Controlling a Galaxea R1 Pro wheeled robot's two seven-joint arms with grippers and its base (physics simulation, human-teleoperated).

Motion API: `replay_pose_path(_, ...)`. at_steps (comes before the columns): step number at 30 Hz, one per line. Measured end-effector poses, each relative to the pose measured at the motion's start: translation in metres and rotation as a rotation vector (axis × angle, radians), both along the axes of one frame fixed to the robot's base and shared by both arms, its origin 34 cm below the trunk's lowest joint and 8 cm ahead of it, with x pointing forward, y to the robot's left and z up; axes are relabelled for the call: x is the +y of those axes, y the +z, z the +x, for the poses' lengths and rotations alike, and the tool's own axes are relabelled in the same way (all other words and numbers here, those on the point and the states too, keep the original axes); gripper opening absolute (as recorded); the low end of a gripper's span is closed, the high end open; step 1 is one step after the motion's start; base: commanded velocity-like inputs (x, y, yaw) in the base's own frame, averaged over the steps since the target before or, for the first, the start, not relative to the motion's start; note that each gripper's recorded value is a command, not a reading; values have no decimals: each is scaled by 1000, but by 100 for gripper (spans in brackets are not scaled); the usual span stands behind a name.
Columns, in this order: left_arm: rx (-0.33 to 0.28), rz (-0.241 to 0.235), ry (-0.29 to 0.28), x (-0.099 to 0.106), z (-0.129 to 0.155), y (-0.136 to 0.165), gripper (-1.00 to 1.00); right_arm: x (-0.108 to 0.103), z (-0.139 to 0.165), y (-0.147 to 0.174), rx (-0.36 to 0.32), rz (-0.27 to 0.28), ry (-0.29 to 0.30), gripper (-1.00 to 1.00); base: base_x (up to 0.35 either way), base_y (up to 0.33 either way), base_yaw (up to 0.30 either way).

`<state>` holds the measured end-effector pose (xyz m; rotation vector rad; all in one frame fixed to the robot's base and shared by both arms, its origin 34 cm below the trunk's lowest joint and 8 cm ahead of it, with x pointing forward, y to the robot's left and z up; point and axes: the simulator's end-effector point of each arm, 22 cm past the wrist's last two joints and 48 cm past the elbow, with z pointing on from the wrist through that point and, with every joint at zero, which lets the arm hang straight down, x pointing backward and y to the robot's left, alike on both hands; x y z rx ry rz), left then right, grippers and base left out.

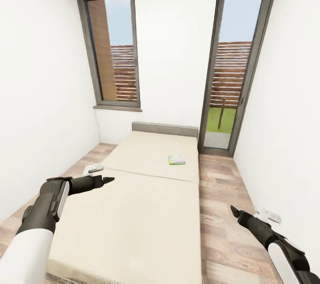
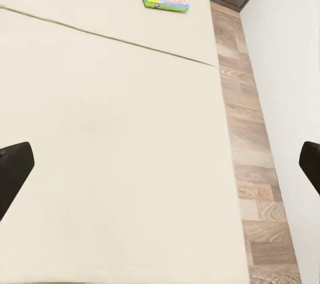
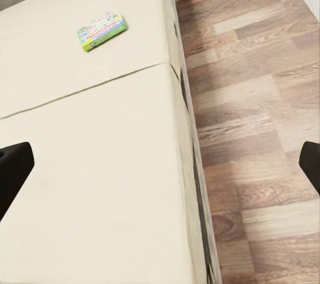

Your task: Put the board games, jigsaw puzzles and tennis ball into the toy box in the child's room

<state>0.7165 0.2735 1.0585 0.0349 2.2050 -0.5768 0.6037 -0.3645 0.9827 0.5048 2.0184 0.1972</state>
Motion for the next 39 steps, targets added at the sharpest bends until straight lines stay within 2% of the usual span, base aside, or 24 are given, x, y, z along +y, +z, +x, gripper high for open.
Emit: replay_pose_path(39, 0, -4, -3, -3, 0, 0, 100, 2, 1, 0, 0, 4, 1, 100, -33, -65, 286)
